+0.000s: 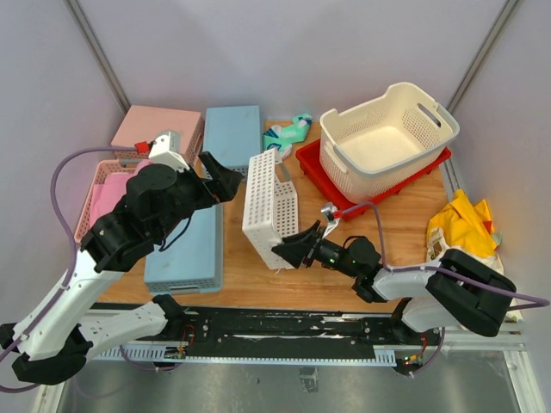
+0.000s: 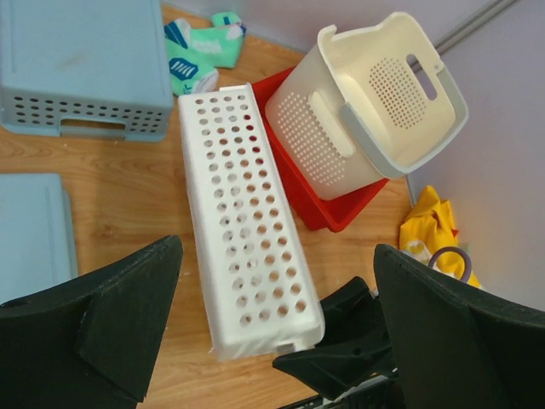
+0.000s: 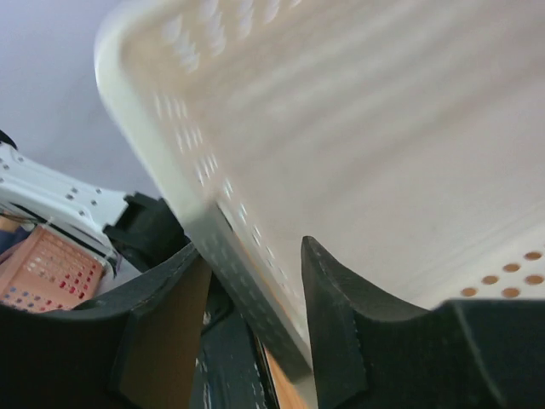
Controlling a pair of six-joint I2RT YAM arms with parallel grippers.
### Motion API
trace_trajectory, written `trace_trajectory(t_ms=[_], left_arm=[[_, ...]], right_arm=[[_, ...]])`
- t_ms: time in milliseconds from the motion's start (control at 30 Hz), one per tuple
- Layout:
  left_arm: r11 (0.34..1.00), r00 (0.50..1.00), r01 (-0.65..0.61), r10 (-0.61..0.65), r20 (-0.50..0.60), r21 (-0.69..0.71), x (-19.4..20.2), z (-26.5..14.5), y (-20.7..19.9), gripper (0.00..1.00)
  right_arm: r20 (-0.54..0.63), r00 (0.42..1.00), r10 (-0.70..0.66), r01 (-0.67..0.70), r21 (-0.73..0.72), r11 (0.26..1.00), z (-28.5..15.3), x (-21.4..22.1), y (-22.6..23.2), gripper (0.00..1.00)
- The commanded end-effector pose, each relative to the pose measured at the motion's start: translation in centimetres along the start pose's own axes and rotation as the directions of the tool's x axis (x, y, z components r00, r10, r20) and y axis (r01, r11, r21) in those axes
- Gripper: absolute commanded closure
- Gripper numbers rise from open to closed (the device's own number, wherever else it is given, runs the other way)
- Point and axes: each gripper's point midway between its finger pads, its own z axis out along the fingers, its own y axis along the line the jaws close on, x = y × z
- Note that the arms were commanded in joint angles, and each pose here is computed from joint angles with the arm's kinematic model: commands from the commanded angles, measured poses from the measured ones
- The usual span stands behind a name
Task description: Turn the large container upside down
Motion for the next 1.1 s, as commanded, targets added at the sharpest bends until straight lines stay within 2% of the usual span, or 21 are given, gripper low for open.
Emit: trace_trajectory(t_ms=[0,167,433,533,633,733,867,933,1067], left_arm=[[1.0,1.0,0.015,-0.015,-0.001,0.015,0.6,0.5,-0.3,0.01],[1.0,0.999,0.008,-0.008,-0.032,0.008,1.9,1.3,0.0,0.01],[0.999,0.997,-0.012,0.009,-0.071,-0.037,3.7,2.2,1.2,0.01],[0.998,0.996,-0.006,0.001,-0.084,-0.068,4.4,2.5,1.9,0.01],[0.994,0.996,0.01,-0.019,-0.082,-0.109,4.7,2.7,2.7,0.01],[0.98,0.996,0.018,-0.034,-0.077,-0.196,5.0,3.0,4.5,0.01],[0.943,0.991,0.063,-0.097,-0.089,-0.326,5.1,4.2,9.9,0.01],[0.933,0.985,0.096,-0.139,-0.103,-0.347,5.0,4.7,12.6,0.01],[0.912,0.977,0.14,-0.19,-0.095,-0.385,4.6,4.8,15.7,0.01]], right_arm=[[-0.037,0.999,0.022,-0.02,0.069,0.997,-1.9,2.0,-1.2,0.46],[-0.081,0.996,0.032,-0.024,0.095,0.995,-3.3,3.0,-1.5,0.38],[-0.154,0.987,-0.043,0.066,0.142,0.988,-5.8,2.3,-0.8,0.35],[-0.255,0.954,-0.155,0.211,0.209,0.955,-6.9,0.8,-0.9,0.34],[-0.331,0.923,-0.198,0.302,0.302,0.904,-7.2,-1.3,-1.2,0.34],[-0.441,0.886,-0.146,0.349,0.423,0.836,-7.2,-2.3,-2.1,0.33],[-0.575,0.817,-0.042,0.423,0.547,0.722,-6.2,-2.8,-3.7,0.32],[-0.613,0.79,-0.011,0.429,0.539,0.725,-4.5,-2.2,-3.3,0.32],[-0.68,0.73,-0.074,0.508,0.467,0.724,0.0,0.3,-1.7,0.31]])
